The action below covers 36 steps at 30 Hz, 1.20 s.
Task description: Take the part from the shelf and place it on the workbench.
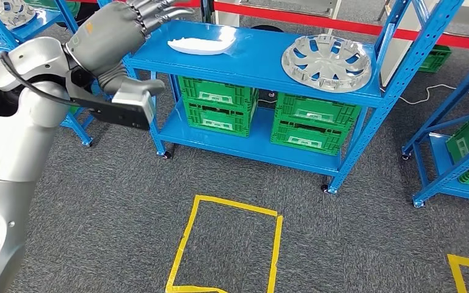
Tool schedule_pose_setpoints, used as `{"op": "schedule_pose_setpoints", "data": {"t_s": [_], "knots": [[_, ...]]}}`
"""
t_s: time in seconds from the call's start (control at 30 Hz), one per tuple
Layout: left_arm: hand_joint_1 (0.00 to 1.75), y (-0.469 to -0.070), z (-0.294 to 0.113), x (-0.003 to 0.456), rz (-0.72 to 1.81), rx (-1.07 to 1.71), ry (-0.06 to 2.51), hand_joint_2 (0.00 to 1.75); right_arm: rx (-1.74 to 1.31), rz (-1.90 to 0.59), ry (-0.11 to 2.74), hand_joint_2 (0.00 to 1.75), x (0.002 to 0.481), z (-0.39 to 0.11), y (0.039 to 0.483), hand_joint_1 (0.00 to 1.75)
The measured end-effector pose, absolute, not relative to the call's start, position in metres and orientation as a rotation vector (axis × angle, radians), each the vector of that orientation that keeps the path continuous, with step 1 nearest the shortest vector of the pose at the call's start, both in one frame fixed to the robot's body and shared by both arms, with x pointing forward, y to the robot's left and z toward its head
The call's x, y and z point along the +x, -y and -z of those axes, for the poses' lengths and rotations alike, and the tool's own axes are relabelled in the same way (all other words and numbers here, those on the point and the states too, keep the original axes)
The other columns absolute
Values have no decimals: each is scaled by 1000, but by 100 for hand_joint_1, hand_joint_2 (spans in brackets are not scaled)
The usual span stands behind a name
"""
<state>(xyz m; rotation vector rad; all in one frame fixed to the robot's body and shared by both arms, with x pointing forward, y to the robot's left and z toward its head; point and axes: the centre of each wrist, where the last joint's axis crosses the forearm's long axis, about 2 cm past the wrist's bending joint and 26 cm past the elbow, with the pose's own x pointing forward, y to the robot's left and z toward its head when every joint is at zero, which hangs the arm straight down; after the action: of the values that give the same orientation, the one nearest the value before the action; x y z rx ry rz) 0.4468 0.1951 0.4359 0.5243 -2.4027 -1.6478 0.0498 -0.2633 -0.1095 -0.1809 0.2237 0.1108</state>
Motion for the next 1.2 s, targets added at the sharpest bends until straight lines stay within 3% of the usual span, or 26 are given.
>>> {"op": "schedule_pose_setpoints", "data": {"t_s": [0.43, 1.2], "knots": [[0, -210, -435, 434, 1906, 639, 2231, 0, -184, -131, -226, 0, 49, 110, 262, 0], [0, -200, -431, 442, 1977, 585, 2146, 0, -197, -117, -215, 0, 55, 109, 263, 0]]}}
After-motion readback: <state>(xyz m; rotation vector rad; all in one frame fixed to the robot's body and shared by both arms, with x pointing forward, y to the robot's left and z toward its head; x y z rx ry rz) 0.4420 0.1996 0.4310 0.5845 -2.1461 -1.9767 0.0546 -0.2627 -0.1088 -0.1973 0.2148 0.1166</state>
